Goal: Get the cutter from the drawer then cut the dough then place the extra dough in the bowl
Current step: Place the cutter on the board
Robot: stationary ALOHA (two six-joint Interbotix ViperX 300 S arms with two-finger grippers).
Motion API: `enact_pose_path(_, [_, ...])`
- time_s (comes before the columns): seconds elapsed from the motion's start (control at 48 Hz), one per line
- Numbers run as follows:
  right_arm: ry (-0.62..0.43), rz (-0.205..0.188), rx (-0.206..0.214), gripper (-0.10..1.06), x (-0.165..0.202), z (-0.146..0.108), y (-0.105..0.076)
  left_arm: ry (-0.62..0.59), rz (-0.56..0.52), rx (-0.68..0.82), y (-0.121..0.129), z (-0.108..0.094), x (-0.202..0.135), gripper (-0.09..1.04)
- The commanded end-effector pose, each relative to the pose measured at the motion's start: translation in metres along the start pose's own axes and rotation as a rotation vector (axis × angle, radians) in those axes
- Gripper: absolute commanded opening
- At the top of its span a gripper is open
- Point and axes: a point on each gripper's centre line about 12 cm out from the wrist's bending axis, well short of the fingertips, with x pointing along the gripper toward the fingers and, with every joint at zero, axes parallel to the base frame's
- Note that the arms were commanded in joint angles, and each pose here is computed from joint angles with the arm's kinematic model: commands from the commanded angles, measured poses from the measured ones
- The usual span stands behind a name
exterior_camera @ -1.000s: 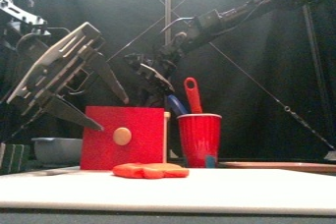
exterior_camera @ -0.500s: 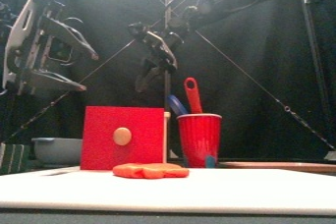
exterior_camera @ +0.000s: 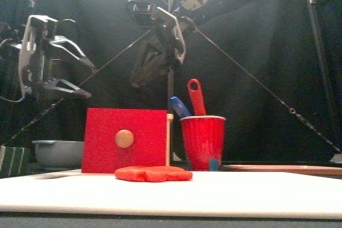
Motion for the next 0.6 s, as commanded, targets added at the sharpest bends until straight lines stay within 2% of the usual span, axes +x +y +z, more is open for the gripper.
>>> enact_pose_path(0.021, [-0.027, 0.009, -0.002, 0.73, -0.005, 0.006, 0.004, -0.027, -0.002, 0.000, 0.001, 0.006, -0.002, 0.87])
enact_pose_path(0.292, [-0.007, 0.027, 0.008, 0.80, 0.006, 0.000, 0.012, -0.026, 0.005, -0.006, 0.004, 0.005, -0.007, 0.87])
enact_pose_path(0.604, [0.047, 0.018, -0.003, 0.82, 0.028, -0.015, 0.010, -0.005, 0.023, -0.006, 0.006, 0.002, -0.007, 0.87])
